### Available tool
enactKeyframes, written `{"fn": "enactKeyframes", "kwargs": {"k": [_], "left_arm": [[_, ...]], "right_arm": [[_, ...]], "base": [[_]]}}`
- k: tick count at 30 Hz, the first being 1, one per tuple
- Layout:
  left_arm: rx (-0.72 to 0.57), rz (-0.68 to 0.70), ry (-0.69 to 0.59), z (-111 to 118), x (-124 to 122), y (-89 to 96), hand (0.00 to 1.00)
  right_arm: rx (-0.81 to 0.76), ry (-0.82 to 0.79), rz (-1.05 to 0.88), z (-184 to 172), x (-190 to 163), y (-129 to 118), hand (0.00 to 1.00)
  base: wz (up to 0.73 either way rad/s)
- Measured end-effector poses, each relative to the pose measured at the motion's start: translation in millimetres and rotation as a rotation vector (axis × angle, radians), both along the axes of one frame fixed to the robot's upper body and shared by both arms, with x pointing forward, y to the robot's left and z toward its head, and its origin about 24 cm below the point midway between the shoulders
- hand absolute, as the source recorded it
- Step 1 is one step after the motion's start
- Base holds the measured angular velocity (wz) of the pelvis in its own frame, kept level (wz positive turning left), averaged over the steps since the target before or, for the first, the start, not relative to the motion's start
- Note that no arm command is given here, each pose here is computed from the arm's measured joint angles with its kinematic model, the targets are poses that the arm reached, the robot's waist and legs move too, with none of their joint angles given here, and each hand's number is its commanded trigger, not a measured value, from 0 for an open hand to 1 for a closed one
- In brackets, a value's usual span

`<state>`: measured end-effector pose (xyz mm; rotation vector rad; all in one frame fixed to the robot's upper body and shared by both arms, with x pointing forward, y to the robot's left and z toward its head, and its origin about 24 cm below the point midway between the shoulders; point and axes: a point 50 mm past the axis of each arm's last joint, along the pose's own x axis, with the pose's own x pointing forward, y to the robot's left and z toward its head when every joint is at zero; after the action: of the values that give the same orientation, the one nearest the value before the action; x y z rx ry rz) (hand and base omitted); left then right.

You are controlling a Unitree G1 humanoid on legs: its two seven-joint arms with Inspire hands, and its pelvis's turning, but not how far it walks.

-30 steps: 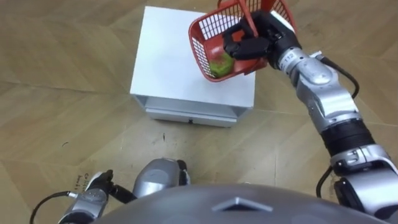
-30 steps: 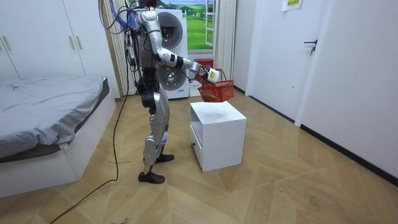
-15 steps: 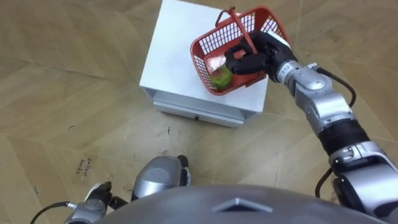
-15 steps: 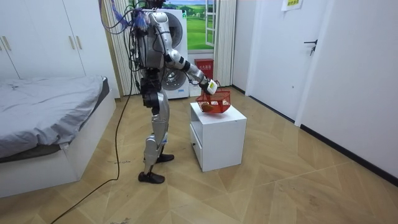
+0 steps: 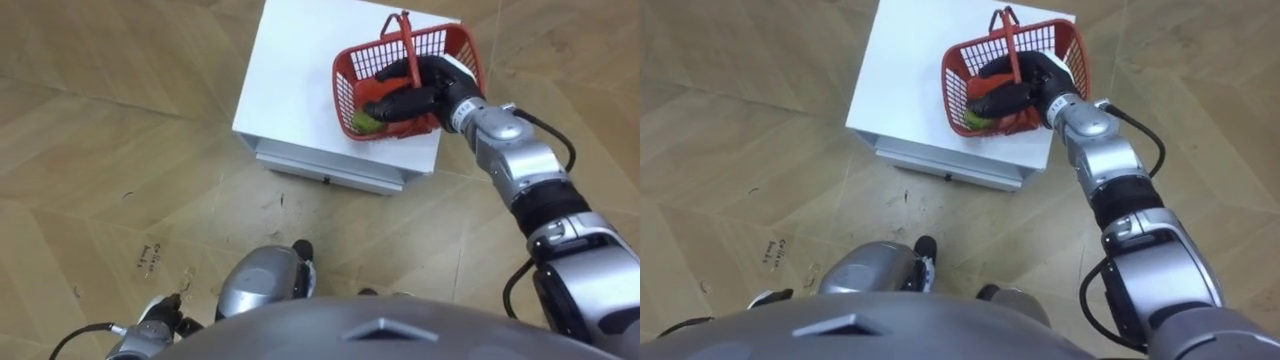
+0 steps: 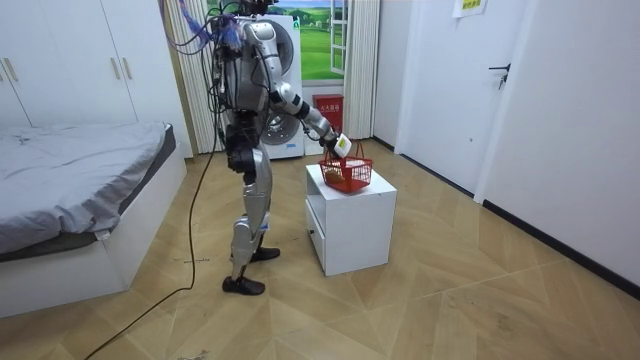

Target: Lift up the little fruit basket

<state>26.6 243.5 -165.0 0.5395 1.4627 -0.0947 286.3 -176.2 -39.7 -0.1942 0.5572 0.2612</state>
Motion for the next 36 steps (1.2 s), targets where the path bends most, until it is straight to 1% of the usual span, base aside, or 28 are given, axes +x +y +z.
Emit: {"fn": "enactKeyframes", "kwargs": {"k": [7,19,26,32,36], "left_arm": [[-0.007,-0.021,0.008,-0.9,-0.9,-3.1,0.0],[-0.015,-0.02,0.018,-1.3,-2.4,-3.6,0.0],[-0.036,-0.012,0.046,-3.4,-8.3,-8.0,0.0],[-0.032,-0.024,0.052,-3.5,-10.1,-8.5,0.0],[-0.035,-0.033,0.027,-2.8,-5.7,-9.2,0.0]], "right_arm": [[0.002,0.032,-0.011,-8.1,-4.8,-0.2,0.0],[-0.006,0.023,-0.026,-7.9,-4.6,0.7,0.0],[-0.022,0.008,-0.037,-5.8,-3.3,-0.8,0.0],[-0.055,-0.033,-0.046,-3.5,-3.9,-6.0,0.0],[-0.051,-0.027,-0.084,-11.1,-16.6,-13.0,0.0]], "base": [[0.0],[0.0],[0.0],[-0.02],[-0.08]]}}
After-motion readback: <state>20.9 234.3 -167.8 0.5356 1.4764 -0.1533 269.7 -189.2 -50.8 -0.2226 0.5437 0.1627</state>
